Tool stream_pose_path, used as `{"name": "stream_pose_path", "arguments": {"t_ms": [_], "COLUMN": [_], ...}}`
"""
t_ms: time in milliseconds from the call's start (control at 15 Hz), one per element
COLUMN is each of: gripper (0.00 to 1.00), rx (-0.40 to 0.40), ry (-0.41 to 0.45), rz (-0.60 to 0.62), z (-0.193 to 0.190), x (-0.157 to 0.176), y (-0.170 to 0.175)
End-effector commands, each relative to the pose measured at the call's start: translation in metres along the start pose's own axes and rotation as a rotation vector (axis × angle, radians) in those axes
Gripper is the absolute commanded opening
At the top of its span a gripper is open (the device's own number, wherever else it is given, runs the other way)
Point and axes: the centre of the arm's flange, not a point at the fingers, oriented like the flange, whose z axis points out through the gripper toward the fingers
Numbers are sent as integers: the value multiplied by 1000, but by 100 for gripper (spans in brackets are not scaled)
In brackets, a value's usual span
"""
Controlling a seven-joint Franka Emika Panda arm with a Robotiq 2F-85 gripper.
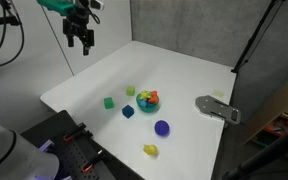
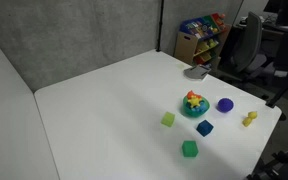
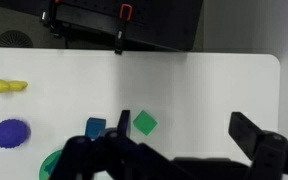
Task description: Remove the yellow toy from the green bowl and put it on the lime green block
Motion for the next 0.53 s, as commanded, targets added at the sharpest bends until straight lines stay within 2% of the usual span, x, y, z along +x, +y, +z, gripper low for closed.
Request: {"name": "stream_pose_path", "arguments": {"t_ms": [0,200,467], "gripper": [100,100,100], "rx": [0,-6,-16], "ry": [0,27,124], "rz": [0,26,110], "z": [0,-1,-13], "x": [0,8,39], "y": [0,-2,3]}}
